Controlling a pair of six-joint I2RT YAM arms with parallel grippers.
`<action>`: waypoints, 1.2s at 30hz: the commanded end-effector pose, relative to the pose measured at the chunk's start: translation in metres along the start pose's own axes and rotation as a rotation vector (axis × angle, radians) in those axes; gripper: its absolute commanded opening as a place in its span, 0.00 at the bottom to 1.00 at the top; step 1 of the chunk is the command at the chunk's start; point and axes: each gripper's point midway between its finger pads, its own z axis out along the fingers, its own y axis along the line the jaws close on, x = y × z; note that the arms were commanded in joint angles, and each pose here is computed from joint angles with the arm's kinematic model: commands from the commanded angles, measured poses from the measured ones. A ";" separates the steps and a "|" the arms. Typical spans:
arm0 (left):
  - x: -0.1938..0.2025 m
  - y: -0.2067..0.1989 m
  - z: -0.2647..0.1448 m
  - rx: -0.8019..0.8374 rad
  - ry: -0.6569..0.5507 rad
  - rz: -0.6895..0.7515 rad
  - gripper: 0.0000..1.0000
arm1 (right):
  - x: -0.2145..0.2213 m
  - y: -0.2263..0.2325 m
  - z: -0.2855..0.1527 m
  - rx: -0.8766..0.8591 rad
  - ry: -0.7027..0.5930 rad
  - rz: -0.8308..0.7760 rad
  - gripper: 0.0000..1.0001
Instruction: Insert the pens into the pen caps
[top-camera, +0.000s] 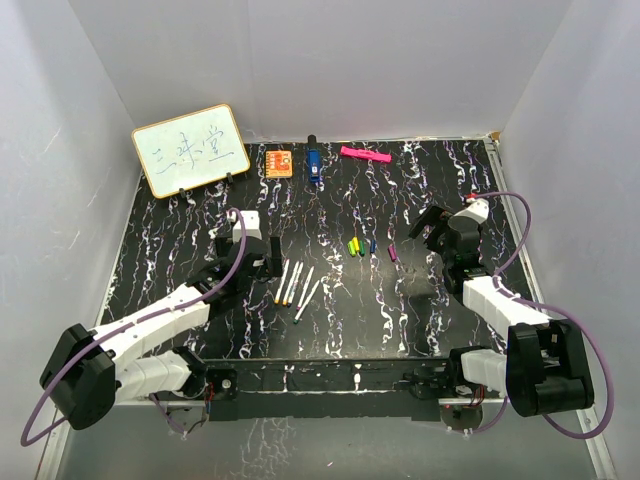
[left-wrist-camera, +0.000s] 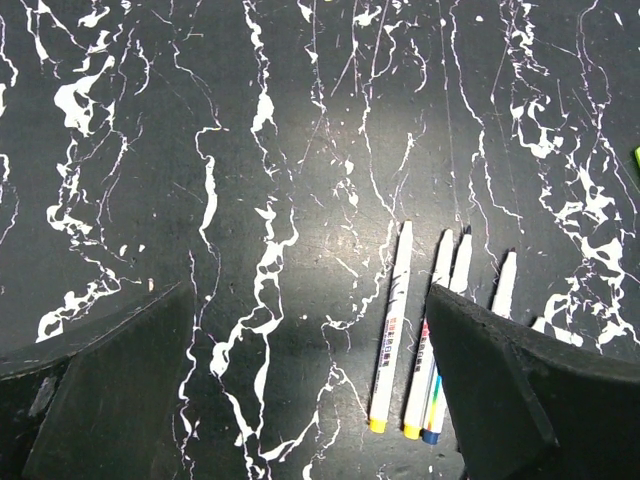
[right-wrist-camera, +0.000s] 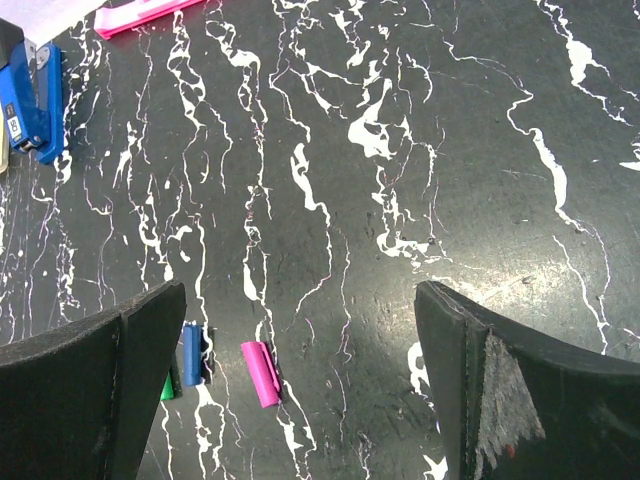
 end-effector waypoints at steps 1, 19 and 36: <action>-0.004 -0.013 -0.004 0.068 0.001 -0.011 0.98 | -0.022 0.014 0.001 -0.038 -0.049 0.000 0.98; 0.010 -0.001 -0.007 -0.008 0.089 -0.019 0.87 | -0.021 0.064 0.002 -0.184 -0.025 -0.064 0.98; 0.070 -0.014 -0.015 0.061 0.359 -0.008 0.49 | 0.026 0.127 0.013 -0.269 0.156 -0.222 0.87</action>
